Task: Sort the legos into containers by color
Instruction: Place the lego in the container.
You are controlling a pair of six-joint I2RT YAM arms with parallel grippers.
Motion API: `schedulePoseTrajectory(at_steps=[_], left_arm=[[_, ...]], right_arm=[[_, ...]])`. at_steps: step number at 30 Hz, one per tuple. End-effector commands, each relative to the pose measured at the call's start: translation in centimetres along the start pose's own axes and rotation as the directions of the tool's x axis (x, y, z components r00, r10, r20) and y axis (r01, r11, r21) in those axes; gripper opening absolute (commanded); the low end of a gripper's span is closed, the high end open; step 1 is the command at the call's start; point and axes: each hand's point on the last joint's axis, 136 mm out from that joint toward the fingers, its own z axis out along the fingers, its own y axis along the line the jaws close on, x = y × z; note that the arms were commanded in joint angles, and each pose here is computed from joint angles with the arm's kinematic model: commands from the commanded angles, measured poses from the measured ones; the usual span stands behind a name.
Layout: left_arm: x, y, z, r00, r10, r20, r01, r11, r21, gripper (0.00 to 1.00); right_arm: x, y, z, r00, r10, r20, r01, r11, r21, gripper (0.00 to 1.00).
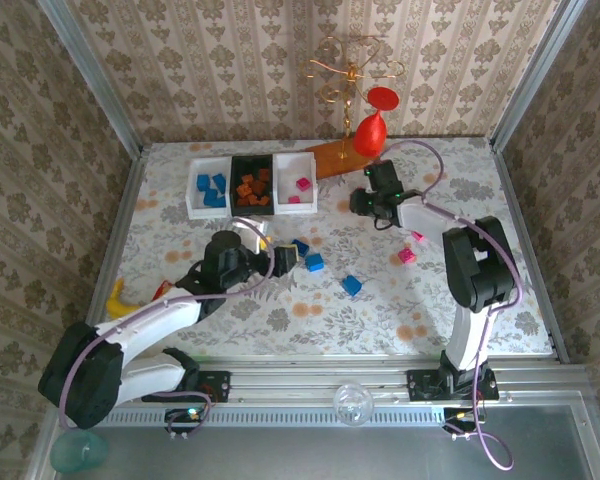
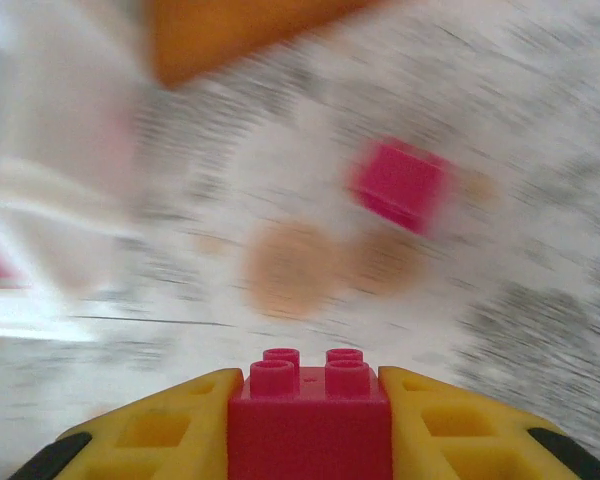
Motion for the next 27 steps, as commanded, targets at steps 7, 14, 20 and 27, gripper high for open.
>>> schedulePoseTrajectory(at_steps=[7,14,20,27], left_arm=[[-0.5,3.0,-3.2,0.996,-0.07,0.053,0.075,0.992,-0.098,0.88],[0.2,2.8,-3.9,0.996,-0.084,0.024,0.085,0.992,-0.09,0.89],[0.5,2.2,-3.4,0.996,-0.089,0.007,0.09,0.995,-0.051,0.94],[0.2,1.4,-2.4,0.995,-0.095,-0.014,0.095,0.995,-0.006,0.98]], right_arm=[[-4.5,12.9,2.1,0.986,-0.091,0.142,0.125,0.96,-0.252,0.36],[-7.0,15.3,7.1,0.987,-0.103,0.119,0.131,0.958,-0.255,0.46],[-8.9,16.5,4.6,0.981,-0.12,0.152,0.16,0.944,-0.289,0.64],[-8.6,14.3,-1.2,0.965,-0.166,0.204,0.212,0.949,-0.232,0.73]])
